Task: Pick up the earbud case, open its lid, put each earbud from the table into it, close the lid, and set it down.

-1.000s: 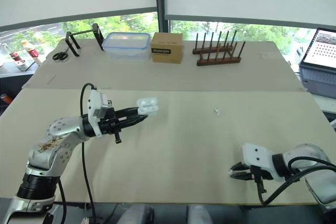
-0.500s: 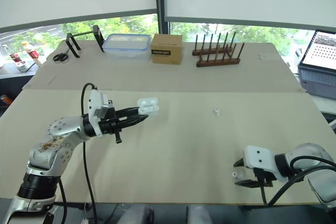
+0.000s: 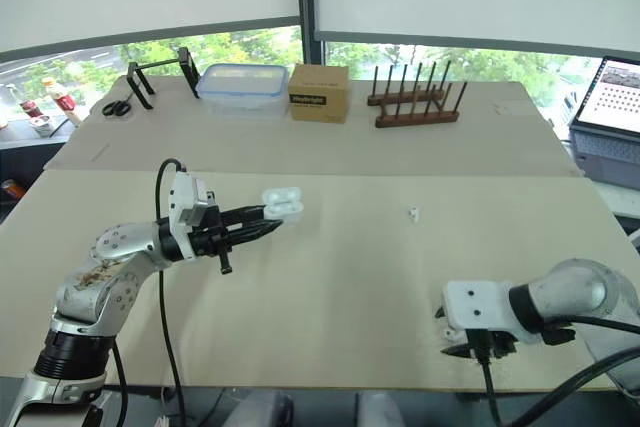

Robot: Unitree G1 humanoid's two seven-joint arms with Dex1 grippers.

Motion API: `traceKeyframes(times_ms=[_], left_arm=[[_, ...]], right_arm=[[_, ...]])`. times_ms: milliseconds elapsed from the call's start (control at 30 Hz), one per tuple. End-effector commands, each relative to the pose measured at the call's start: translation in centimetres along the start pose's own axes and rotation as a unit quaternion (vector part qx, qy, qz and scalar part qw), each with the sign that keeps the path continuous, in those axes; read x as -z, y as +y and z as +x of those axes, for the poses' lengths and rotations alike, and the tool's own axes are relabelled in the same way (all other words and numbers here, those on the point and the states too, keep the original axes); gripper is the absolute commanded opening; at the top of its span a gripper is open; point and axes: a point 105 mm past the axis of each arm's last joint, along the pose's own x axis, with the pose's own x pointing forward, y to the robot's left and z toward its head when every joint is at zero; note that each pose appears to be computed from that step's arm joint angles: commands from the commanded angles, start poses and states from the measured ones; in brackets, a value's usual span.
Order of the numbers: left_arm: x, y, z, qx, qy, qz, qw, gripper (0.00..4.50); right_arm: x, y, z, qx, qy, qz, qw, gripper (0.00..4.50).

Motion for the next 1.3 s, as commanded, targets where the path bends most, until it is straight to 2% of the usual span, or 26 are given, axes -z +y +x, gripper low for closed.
traceKeyframes(times_ms=[33,367,1300], left_arm=[[-0.9,-0.1,0.2,0.006,-0.013,0.024,1.0,0.52],[-1.0,0.0,0.3,0.009,-0.012,0.026,1.0,0.52],[-1.0,0.0,0.2,0.007,-0.009,0.025,1.0,0.52]], right_arm=[[-0.4,-0.6,0.0,0.013,0.029,-0.018,0.999,2.76],[-1.0,0.2,0.4,-0.035,0.036,-0.015,0.999,2.76],[0.2,0.1,2.4,-0.038,0.04,0.007,0.998,2.76]])
